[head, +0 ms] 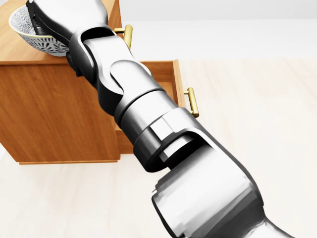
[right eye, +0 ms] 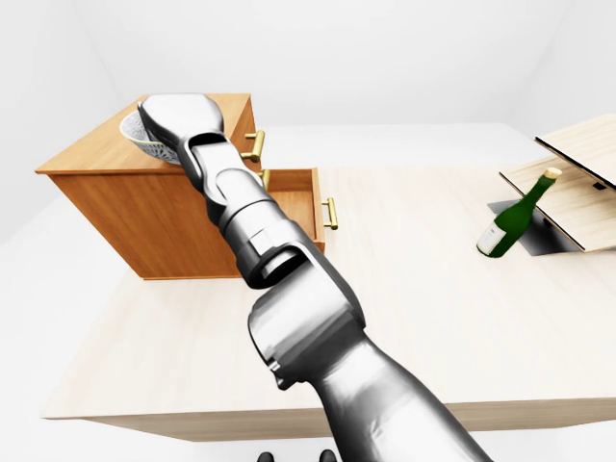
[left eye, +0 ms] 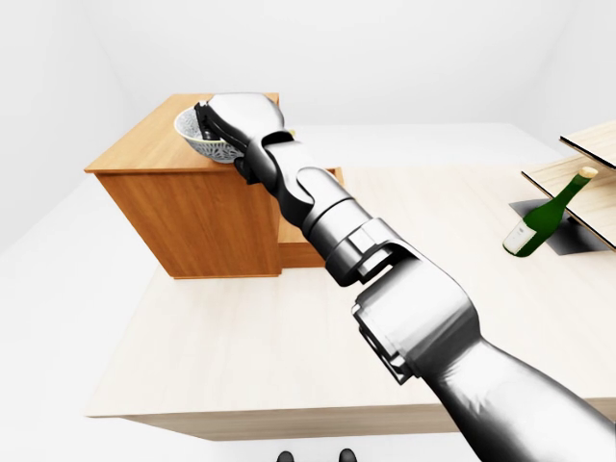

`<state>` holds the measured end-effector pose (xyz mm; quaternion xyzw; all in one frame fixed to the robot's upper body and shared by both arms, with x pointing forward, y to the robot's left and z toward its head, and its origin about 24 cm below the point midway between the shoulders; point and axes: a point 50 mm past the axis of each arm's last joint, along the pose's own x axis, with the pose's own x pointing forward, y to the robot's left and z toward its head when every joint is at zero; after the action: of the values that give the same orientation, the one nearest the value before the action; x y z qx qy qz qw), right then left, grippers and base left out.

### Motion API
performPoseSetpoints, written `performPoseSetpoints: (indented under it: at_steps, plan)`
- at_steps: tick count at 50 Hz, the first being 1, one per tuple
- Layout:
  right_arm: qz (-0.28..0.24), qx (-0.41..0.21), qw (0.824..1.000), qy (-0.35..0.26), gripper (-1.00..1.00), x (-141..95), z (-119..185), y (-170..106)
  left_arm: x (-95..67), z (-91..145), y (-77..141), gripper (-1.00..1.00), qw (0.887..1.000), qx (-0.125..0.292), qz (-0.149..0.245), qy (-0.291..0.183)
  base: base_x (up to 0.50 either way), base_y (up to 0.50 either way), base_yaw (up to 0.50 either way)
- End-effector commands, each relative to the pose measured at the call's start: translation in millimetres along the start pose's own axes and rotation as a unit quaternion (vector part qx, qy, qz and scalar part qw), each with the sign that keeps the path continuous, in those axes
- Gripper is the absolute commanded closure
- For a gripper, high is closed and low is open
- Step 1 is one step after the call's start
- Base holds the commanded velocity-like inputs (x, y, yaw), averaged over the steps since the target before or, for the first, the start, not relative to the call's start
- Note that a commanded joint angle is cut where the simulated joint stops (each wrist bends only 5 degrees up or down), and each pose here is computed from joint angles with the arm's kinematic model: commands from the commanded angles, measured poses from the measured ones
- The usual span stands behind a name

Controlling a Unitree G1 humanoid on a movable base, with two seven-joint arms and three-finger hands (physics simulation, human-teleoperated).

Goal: Put the bowl on top of the cabinet.

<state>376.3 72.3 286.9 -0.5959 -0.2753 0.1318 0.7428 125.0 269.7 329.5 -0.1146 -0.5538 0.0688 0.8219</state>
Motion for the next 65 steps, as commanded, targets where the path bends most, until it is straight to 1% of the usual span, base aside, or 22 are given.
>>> performPoseSetpoints:
  at_steps: [1, 12, 13, 14, 34, 44, 52, 53, 61, 65]
  plan:
    - [-0.011, -0.009, 1.000, -0.001, 1.00, -1, 2, 5, 0.8, 1, 0, -0.98, 1.000, -0.003, 0.001, 0.001, 0.00, 0.00, 0.00]
    - [-0.025, -0.009, 1.000, 0.002, 1.00, 0, 0, 1, 1.5, 2, 0, -0.98, 1.000, -0.006, 0.002, 0.002, 0.00, 0.00, 0.00]
    - [-0.025, -0.010, 1.000, 0.002, 0.58, -1, 0, 2, 1.6, 2, 0, -0.98, 1.000, -0.007, 0.002, 0.002, 0.00, 0.00, 0.00]
    - [-0.026, -0.010, 1.000, 0.003, -1.00, -1, 0, 2, 1.4, 2, 0, -0.98, 1.000, -0.006, 0.002, 0.003, 0.00, 0.00, 0.00]
    - [-0.034, -0.012, 0.999, 0.002, -1.00, 0, -3, -7, 1.4, 3, -1, -0.98, 1.000, -0.009, 0.001, 0.004, 0.00, 0.00, 0.00]
    - [-0.060, -0.001, 0.998, -0.007, -1.00, 4, 2, -40, 0.9, 3, -2, -0.98, 1.000, -0.010, 0.000, 0.005, 0.00, 0.00, 0.00]
    - [-0.093, 0.019, 0.995, -0.006, -1.00, 4, 2, -76, -0.2, 2, -3, -0.98, 1.000, -0.010, -0.003, 0.005, 0.00, 0.00, 0.00]
    - [-0.099, 0.021, 0.995, -0.006, -1.00, 4, 3, -84, -0.6, 2, -4, -0.98, 1.000, -0.009, -0.004, 0.005, 0.00, 0.00, 0.00]
    - [-0.126, 0.042, 0.991, -0.001, -1.00, 0, 1, -115, -1.4, 2, -5, -0.98, 1.000, -0.009, -0.006, 0.004, 0.00, 0.00, 0.00]
    - [-0.138, 0.051, 0.989, -0.016, -1.00, -4, 5, -132, -2.0, 1, -5, -0.98, 1.000, -0.009, -0.008, 0.004, 0.00, 0.00, 0.00]
